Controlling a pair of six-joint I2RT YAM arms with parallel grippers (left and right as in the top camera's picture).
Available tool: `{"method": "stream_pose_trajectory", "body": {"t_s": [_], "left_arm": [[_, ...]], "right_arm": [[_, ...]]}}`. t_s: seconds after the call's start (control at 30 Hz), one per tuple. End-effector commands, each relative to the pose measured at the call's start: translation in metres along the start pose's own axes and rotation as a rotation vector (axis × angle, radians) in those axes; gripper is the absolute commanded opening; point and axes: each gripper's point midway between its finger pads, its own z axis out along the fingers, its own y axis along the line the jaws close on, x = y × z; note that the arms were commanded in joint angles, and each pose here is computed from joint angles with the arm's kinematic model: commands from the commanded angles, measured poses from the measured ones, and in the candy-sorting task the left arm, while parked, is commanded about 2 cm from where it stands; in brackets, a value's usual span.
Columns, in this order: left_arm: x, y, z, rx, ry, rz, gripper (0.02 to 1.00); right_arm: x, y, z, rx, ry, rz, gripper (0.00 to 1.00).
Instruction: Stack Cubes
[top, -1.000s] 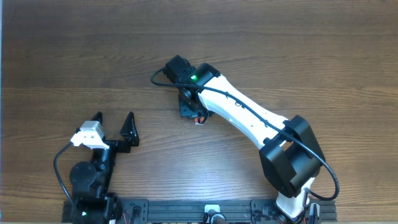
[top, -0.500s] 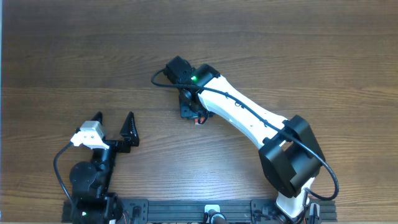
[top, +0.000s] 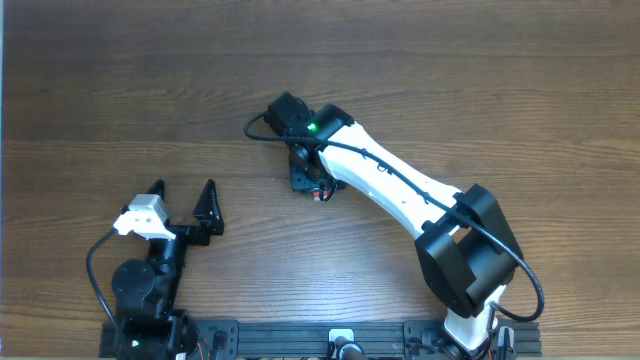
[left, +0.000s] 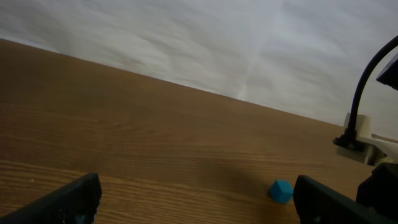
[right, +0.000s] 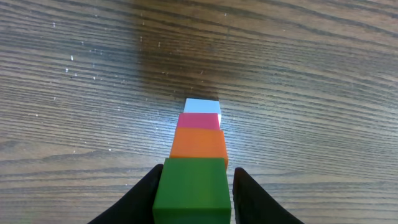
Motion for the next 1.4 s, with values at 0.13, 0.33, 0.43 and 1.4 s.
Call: {"method": "stream_pose_trajectory", "body": {"t_s": [0.13,0.33,0.43,1.4], "left_arm": [[0.002,-0.001,0.0,0.009,0.005,0.014,1.0],[0.002,-0.001,0.0,0.009,0.005,0.013,1.0],[0.002,-0.001,0.0,0.009,0.005,0.014,1.0],[0.002,-0.001,0.0,0.009,0.005,0.014,1.0]], "right_arm": [[-0.001,-0.005,0.006,0.017,0.005,0.008,0.419],[-0.002,-0.004,0.006,0.015,0.002,0.008,0.489],[-0.002,-0.004,0.006,0.015,0.001,0.008,0.56],[-0.071,-0.005,-0.09,-0.019,-0.173,-0.028,0.794]]}}
